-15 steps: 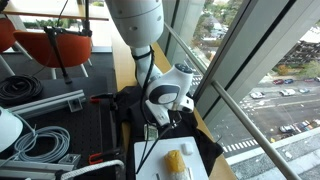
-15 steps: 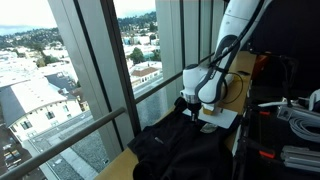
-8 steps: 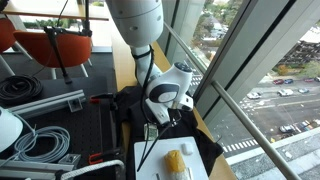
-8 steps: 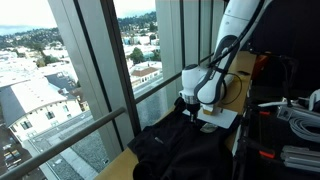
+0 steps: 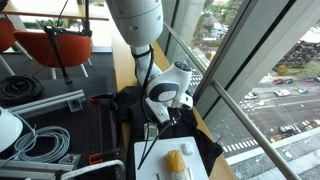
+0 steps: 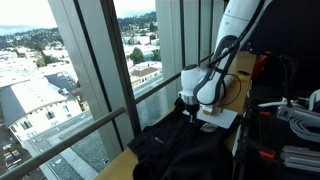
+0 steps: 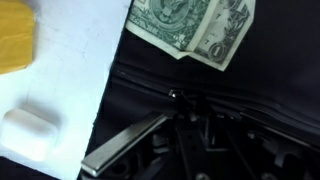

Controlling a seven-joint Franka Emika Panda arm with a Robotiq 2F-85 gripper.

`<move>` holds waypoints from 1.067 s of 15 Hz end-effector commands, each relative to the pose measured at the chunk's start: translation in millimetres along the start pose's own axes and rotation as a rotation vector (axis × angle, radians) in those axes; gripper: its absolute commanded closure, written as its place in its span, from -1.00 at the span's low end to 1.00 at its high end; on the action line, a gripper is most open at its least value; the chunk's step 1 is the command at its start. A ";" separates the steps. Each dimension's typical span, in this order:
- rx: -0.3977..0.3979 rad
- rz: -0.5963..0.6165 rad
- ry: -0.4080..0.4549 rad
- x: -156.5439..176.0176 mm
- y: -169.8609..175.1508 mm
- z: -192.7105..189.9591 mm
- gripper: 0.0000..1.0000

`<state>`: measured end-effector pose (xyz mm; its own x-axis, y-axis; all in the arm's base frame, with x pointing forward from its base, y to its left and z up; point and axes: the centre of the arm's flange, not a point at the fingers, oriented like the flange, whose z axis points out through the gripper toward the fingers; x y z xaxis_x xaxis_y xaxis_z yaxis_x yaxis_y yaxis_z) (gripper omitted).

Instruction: Close the zipper on the black jacket.

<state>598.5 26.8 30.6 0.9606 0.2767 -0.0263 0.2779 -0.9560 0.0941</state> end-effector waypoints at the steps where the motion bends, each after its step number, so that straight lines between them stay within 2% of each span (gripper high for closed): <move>1: -0.001 -0.025 0.028 16.8 -18.5 -0.9 0.92; 16: 0.011 -0.132 0.042 48.2 -88.2 9.9 0.92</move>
<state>609.1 90.2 16.5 0.9283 0.3716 -0.0097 0.3709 -0.9242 0.0905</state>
